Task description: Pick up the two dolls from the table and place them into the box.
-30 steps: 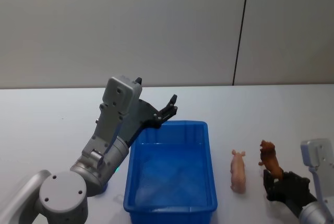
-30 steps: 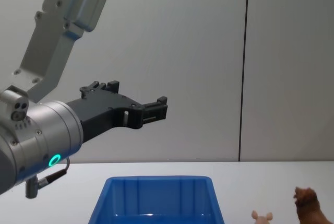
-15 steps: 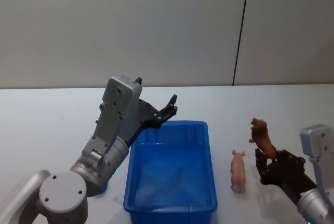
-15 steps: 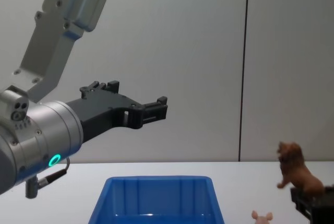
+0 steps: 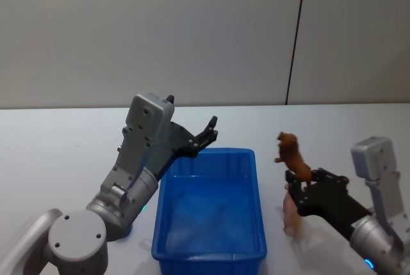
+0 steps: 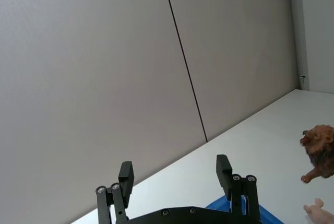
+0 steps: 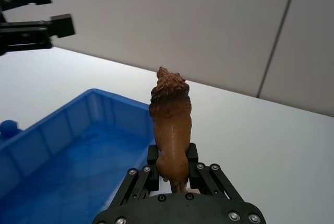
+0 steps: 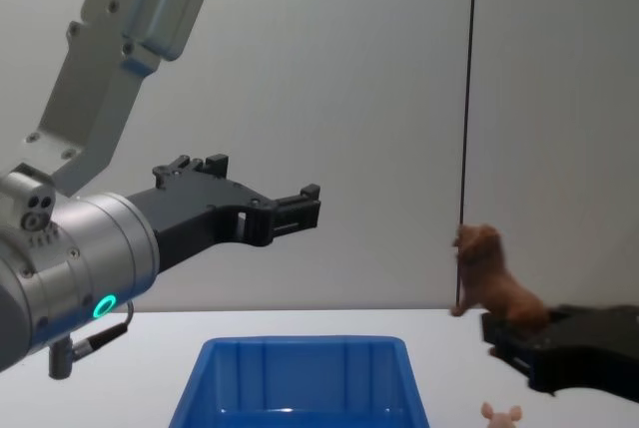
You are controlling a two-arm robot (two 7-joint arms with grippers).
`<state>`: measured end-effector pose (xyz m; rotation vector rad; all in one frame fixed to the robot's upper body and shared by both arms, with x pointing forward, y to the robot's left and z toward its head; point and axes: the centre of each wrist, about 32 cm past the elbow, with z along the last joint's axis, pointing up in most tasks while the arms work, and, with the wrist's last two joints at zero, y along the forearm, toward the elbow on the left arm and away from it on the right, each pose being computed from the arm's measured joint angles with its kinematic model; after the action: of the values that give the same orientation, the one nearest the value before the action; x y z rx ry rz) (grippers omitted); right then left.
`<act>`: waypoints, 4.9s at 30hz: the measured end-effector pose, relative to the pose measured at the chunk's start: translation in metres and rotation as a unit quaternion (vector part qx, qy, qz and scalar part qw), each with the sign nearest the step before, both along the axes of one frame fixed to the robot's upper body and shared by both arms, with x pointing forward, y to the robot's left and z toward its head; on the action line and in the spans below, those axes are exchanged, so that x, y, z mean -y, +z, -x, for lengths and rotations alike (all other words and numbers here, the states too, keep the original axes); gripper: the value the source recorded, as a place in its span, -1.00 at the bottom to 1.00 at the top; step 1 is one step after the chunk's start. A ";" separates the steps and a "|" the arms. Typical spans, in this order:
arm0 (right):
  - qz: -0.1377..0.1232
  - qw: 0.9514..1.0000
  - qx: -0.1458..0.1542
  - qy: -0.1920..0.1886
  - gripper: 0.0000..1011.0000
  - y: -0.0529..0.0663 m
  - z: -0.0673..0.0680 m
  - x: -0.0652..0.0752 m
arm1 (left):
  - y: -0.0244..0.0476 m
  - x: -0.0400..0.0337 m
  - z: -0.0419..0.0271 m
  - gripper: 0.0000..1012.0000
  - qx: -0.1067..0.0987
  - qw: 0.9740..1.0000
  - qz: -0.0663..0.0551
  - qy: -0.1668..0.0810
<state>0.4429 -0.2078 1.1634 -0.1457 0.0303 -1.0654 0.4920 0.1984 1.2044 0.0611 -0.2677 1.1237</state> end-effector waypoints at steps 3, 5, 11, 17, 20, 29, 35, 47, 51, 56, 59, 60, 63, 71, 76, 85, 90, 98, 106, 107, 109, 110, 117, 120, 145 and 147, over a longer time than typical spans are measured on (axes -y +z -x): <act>-0.001 1.000 -0.005 0.027 -0.43 0.002 -0.007 -0.004 | 0.0000 0.0000 0.0000 0.98 0.000 1.000 0.000 0.000; -0.001 0.999 -0.008 0.038 -0.43 0.003 -0.009 -0.005 | 0.0000 0.0000 0.0000 0.98 0.000 1.000 0.000 0.000; 0.000 0.996 -0.026 0.091 -0.43 0.004 -0.025 -0.017 | 0.0000 0.0000 0.0000 0.98 0.000 1.000 0.000 0.000; 0.003 0.991 -0.040 0.126 -0.43 0.004 -0.038 -0.028 | 0.0000 0.0000 0.0000 0.98 0.000 1.000 0.000 0.000; 0.004 0.989 -0.047 0.140 -0.43 0.003 -0.046 -0.033 | 0.0000 0.0000 0.0000 0.98 0.000 1.000 0.000 0.000; 0.010 0.985 -0.057 0.165 0.08 0.002 -0.061 -0.047 | 0.0000 0.0000 0.0000 0.98 0.000 1.000 0.000 0.000; 0.014 0.985 -0.054 0.162 0.48 0.001 -0.066 -0.052 | 0.0000 0.0000 0.0000 0.98 0.000 1.000 0.000 0.000; 0.018 0.993 -0.030 0.111 0.98 0.003 -0.058 -0.052 | 0.0000 0.0000 0.0000 0.98 0.000 1.000 0.000 0.000; 0.018 0.996 -0.023 0.089 0.98 0.004 -0.052 -0.050 | 0.0000 0.0000 0.0000 0.98 0.000 1.000 0.000 0.000; 0.019 0.999 -0.015 0.048 0.98 0.005 -0.041 -0.045 | 0.0000 0.0000 0.0000 0.98 0.000 1.000 0.000 0.000; 0.021 0.999 -0.014 0.022 0.98 0.005 -0.032 -0.042 | 0.0000 0.0000 0.0000 0.98 0.000 1.000 0.000 0.000; 0.021 0.999 -0.014 0.022 0.98 0.005 -0.032 -0.042 | 0.0000 0.0000 0.0000 0.98 0.000 1.000 0.000 0.000; 0.024 1.000 -0.016 -0.002 0.98 0.006 -0.024 -0.040 | 0.0000 0.0000 0.0000 0.98 0.000 1.000 0.000 0.000; 0.034 0.997 -0.032 -0.059 0.98 0.005 -0.005 -0.034 | 0.0000 0.0000 0.0000 0.98 0.000 1.000 0.000 0.000; 0.043 0.994 -0.049 -0.087 0.98 0.003 0.007 -0.032 | 0.0000 0.0000 0.0000 0.98 0.000 1.000 0.000 0.000; 0.055 0.990 -0.069 -0.109 0.98 -0.003 0.016 -0.034 | 0.0000 0.0000 0.0000 0.98 0.000 1.000 0.000 0.000; 0.062 0.989 -0.077 -0.111 0.98 -0.009 0.017 -0.037 | 0.0000 0.0000 0.0000 0.98 0.000 1.000 0.000 0.000; 0.074 0.987 -0.086 -0.111 0.98 -0.021 0.015 -0.044 | 0.0000 0.0000 0.0000 0.98 0.000 1.000 0.000 0.000; 0.086 0.986 -0.093 -0.111 0.98 -0.035 0.008 -0.051 | 0.0000 0.0000 0.0000 0.98 0.000 1.000 0.000 0.000; 0.087 0.986 -0.093 -0.111 0.98 -0.036 0.008 -0.052 | 0.0000 0.0000 0.0000 0.98 0.000 1.000 0.000 0.000; 0.088 0.985 -0.094 -0.111 0.98 -0.038 0.006 -0.053 | 0.0000 0.0000 0.0000 0.98 0.000 1.000 0.000 0.000; 0.089 0.985 -0.094 -0.110 0.95 -0.040 0.005 -0.054 | 0.0000 0.0000 0.0000 0.98 0.000 1.000 0.000 0.000; 0.088 0.985 -0.097 -0.109 0.64 -0.048 -0.001 -0.058 | 0.0000 0.0000 0.0000 0.98 0.000 1.000 0.000 0.000; 0.086 0.986 -0.098 -0.108 0.49 -0.050 -0.003 -0.059 | 0.0000 0.0000 0.0000 0.98 0.000 1.000 0.000 0.000; 0.047 0.988 -0.082 -0.119 -0.23 -0.052 -0.008 -0.056 | 0.0000 0.0000 0.0000 0.98 0.000 1.000 0.000 0.000; 0.045 0.989 -0.075 -0.119 -0.23 -0.050 -0.007 -0.056 | 0.0000 0.0000 0.0000 0.98 0.000 1.000 0.000 0.000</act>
<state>0.4503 -0.1520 1.1135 -0.3094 0.1379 -1.2930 0.4920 0.1984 1.2044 0.0611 -0.2676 1.1237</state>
